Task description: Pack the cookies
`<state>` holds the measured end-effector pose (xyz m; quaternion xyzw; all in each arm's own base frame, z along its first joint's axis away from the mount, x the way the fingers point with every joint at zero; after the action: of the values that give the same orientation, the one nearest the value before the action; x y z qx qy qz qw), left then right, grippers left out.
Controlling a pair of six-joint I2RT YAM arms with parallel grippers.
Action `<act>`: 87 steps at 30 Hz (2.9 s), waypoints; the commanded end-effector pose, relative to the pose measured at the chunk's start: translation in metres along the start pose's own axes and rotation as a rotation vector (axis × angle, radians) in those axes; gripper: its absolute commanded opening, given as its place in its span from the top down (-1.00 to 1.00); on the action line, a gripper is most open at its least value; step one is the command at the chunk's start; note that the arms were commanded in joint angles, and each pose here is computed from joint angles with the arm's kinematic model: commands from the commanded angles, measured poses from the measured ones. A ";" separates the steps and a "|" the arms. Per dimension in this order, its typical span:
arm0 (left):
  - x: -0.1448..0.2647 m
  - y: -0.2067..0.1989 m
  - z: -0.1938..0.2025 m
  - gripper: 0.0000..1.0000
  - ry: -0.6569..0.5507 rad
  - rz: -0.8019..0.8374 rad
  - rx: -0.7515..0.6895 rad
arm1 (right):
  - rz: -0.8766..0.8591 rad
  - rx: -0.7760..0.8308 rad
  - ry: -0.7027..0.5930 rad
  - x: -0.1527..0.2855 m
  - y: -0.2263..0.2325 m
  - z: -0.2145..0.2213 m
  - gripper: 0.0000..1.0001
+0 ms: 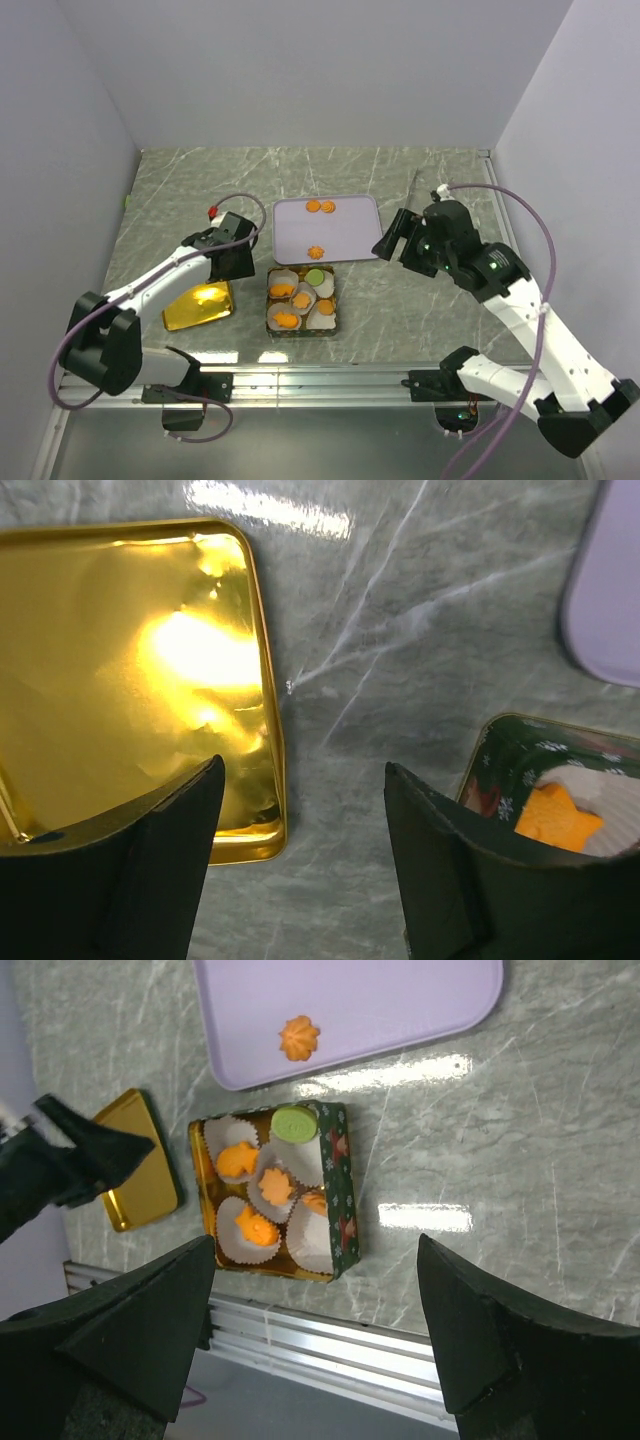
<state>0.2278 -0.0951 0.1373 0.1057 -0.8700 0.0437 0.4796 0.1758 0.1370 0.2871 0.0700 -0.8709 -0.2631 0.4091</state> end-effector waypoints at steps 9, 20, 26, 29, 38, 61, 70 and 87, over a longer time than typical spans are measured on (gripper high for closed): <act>-0.036 -0.002 0.012 -0.05 0.119 -0.033 0.074 | -0.052 0.031 -0.027 0.021 -0.017 0.016 -0.76; -0.056 0.000 0.019 0.60 0.175 -0.081 0.082 | -0.049 0.033 -0.037 0.023 -0.026 0.023 -0.76; -0.053 -0.003 0.010 0.99 0.176 -0.085 0.077 | -0.057 0.041 -0.028 0.019 -0.029 0.027 -0.76; -0.029 -0.006 -0.022 0.99 0.100 -0.076 0.072 | -0.067 0.048 -0.037 0.019 -0.021 0.019 -0.76; 0.093 -0.032 -0.155 0.99 -0.227 0.177 0.166 | -0.227 0.100 -0.054 0.037 0.042 -0.032 -0.79; 0.342 -0.054 -0.194 0.99 -0.553 1.552 0.100 | -1.123 -0.154 0.171 -0.004 0.119 -0.151 -0.80; 0.353 -0.058 -0.187 0.99 -0.470 1.830 0.097 | -1.272 -0.100 0.182 0.004 0.139 -0.167 -0.80; 0.357 -0.049 -0.167 0.99 -0.387 2.039 0.125 | -1.323 -0.099 0.246 -0.008 0.161 -0.154 -0.81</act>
<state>0.2167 -0.1714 0.5118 -0.6106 -0.6236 0.4767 0.1049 0.3280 0.2088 0.4188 0.5499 -0.5857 -0.5140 0.3005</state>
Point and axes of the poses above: each gripper's point midway between its finger pads, its own x axis back along the fingers, its own y axis along the line the jaws close on, z = x × y, the point moved 7 cm from there along x, back along the fingers, and after that the axes turned 1 degree about -x, right-handed, at the moved point
